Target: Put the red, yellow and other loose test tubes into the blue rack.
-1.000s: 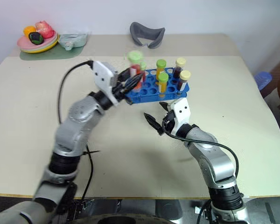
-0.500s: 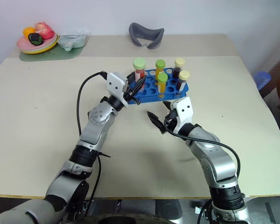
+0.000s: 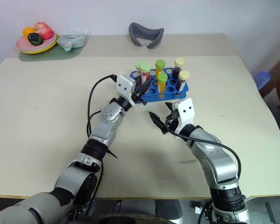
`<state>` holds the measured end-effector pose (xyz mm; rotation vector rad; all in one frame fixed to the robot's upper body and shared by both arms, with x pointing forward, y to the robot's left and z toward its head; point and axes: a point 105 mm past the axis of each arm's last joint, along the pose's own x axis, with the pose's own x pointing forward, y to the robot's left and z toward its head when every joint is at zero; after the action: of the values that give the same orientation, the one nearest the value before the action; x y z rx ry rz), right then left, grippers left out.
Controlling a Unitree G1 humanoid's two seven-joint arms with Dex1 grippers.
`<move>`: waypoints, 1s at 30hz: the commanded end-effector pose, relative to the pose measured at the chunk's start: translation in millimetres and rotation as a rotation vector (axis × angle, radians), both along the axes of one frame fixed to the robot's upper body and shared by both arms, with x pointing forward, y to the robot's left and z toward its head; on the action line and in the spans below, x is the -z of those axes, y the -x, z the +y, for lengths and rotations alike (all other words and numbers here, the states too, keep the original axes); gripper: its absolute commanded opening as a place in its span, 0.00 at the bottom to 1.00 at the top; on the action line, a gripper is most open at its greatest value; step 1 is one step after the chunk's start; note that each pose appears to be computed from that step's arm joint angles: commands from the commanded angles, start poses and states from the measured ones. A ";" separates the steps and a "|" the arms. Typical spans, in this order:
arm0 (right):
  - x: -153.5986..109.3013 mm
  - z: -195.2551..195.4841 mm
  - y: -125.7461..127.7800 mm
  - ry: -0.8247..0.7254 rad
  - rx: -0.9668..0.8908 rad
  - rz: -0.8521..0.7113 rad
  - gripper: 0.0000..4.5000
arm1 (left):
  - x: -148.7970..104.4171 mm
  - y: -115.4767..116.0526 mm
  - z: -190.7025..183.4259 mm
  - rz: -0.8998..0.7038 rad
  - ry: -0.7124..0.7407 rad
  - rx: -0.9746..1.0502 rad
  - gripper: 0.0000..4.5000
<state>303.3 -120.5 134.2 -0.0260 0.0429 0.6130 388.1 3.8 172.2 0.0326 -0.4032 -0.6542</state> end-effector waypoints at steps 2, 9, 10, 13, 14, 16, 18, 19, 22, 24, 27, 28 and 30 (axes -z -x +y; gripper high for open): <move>-17.7 -0.4 3.3 -0.012 -0.006 -0.066 0.90 | -7.5 2.7 3.8 -0.033 0.023 -0.015 0.16; -17.1 0.9 2.4 -0.011 -0.013 -0.063 0.90 | -3.6 0.7 9.7 -0.024 0.015 -0.046 0.16; -17.2 0.9 2.4 -0.011 -0.013 -0.063 0.90 | -3.4 0.7 9.7 -0.024 0.015 -0.046 0.16; -17.1 1.0 2.5 -0.009 -0.016 -0.062 0.90 | -2.5 -0.7 11.4 -0.021 0.014 -0.059 0.16; -17.2 0.9 2.5 -0.008 -0.016 -0.062 0.90 | -2.6 -1.1 11.6 -0.022 0.014 -0.062 0.16; -17.2 0.7 2.5 -0.007 -0.016 -0.062 0.90 | -2.4 -1.5 11.2 -0.025 0.003 -0.066 0.16; -17.0 0.4 2.6 -0.006 -0.015 -0.062 0.90 | -2.1 -2.1 11.2 -0.026 -0.003 -0.072 0.16; -17.0 0.4 2.5 -0.006 -0.014 -0.062 0.90 | -2.3 -2.4 11.4 -0.026 -0.001 -0.073 0.16; -16.7 0.5 2.7 -0.005 -0.015 -0.061 0.90 | -2.8 -1.9 11.8 -0.027 0.001 -0.073 0.16; -16.5 0.5 2.8 -0.005 -0.016 -0.060 0.90 | -2.8 -1.5 12.7 -0.027 0.001 -0.074 0.16; -16.1 0.9 2.8 -0.006 -0.017 -0.060 0.90 | -2.2 0.2 14.6 -0.026 0.005 -0.075 0.16; -15.8 1.2 2.8 -0.007 -0.018 -0.059 0.90 | -1.8 0.8 14.7 -0.025 0.004 -0.073 0.16; -15.4 1.8 2.7 -0.007 -0.021 -0.058 0.90 | -1.2 1.3 14.5 -0.024 -0.001 -0.073 0.16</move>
<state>303.3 -121.4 134.8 -0.0272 0.0417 0.6157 388.2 15.2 168.1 0.0574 -0.4008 -0.5944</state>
